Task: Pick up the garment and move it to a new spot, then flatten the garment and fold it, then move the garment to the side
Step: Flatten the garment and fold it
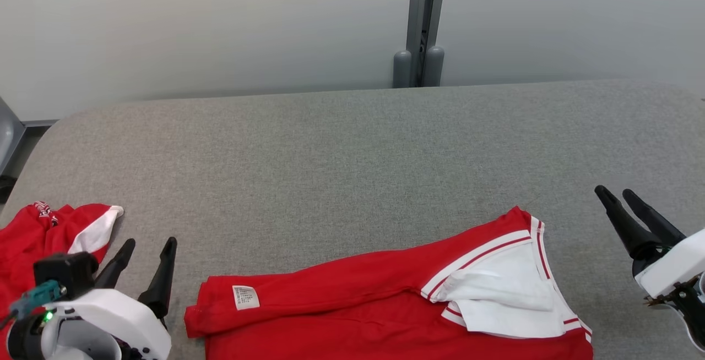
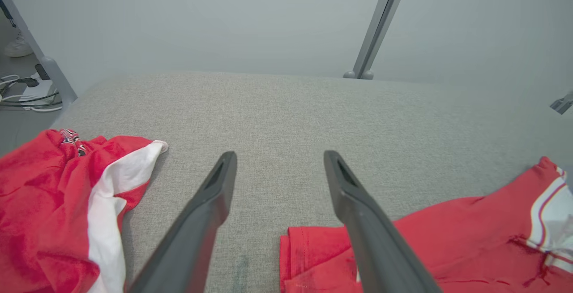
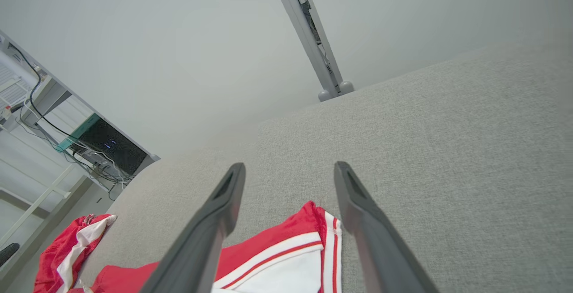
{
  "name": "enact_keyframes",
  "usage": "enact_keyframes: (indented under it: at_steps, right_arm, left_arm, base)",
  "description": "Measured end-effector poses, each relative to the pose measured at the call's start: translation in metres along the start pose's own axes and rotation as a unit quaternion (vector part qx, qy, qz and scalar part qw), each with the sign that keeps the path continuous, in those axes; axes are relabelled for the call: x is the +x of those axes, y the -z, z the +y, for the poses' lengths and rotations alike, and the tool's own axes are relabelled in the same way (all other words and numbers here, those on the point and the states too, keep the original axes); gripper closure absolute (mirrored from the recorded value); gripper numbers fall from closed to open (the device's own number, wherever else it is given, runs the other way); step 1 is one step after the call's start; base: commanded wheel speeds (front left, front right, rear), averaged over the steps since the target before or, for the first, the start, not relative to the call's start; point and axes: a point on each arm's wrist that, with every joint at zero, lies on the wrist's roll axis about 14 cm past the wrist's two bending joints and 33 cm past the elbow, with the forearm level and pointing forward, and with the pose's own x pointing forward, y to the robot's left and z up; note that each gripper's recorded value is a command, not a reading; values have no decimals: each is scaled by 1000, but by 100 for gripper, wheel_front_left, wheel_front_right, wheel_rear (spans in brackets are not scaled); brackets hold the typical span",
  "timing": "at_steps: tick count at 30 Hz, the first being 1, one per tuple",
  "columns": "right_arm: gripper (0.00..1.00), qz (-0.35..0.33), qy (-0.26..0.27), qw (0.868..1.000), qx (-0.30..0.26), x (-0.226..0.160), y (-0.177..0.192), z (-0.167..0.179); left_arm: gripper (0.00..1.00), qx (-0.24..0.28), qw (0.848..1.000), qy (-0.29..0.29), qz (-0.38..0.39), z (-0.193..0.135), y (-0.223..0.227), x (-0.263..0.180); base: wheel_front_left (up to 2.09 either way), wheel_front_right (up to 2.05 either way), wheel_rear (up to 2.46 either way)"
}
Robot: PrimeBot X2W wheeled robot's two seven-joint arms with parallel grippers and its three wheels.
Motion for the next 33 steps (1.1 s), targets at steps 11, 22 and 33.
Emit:
enact_keyframes:
  at_steps: [11, 22, 33]
  right_arm:
    - [0, -104, 40, 994, -1, -13, 12, 4]
    - [0, -41, 92, 995, -14, -18, 76, -10]
    - [0, 61, 123, 990, 7, -7, 132, -19]
  left_arm:
    - [0, -24, 997, -25, -69, -6, -7, -7]
    - [0, -30, 992, -29, -121, -8, -14, -15]
    - [0, -35, 993, -10, -114, -17, 1, -11]
  base:
    - [0, 0, 0]
    - [0, 0, 0]
    - [0, 0, 0]
